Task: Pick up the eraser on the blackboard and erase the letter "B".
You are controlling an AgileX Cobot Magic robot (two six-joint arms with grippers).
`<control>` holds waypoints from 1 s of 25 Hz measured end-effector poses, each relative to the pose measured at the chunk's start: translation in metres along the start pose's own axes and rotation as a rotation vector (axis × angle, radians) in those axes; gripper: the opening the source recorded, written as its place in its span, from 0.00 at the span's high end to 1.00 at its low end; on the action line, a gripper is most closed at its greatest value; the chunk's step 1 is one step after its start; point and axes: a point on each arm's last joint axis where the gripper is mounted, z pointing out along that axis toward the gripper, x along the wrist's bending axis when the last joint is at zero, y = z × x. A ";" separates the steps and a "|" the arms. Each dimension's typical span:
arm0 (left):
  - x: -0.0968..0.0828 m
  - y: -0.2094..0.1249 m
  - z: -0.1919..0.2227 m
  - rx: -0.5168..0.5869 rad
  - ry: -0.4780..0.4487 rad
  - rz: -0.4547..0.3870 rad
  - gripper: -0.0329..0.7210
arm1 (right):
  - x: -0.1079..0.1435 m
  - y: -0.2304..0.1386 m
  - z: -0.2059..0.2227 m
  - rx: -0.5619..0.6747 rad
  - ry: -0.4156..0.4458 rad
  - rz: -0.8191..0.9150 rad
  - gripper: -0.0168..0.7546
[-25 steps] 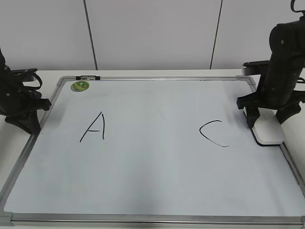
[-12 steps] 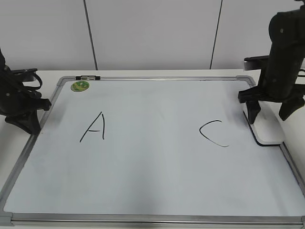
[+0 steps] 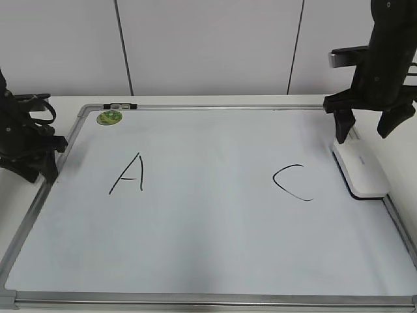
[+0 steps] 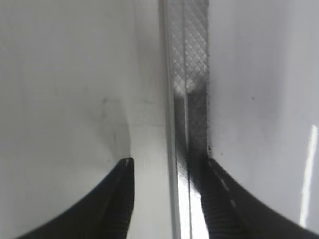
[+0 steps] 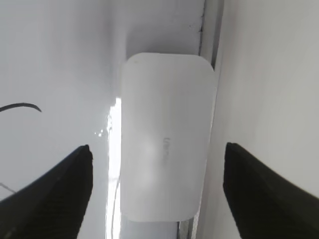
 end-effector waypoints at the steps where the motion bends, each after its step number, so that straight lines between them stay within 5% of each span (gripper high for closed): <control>1: 0.000 0.001 -0.002 -0.010 0.004 0.003 0.53 | 0.001 0.000 -0.001 -0.002 0.001 -0.008 0.17; 7: -0.001 0.003 -0.015 -0.001 0.009 0.016 0.34 | 0.000 -0.004 -0.029 -0.061 0.004 -0.036 0.18; 16: -0.013 -0.008 -0.112 -0.062 0.001 0.048 0.32 | -0.003 -0.031 -0.119 -0.264 0.088 -0.021 0.20; 25: -0.029 -0.055 -0.223 -0.281 -0.013 0.077 0.32 | -0.013 -0.104 -0.207 -0.462 0.113 -0.020 0.21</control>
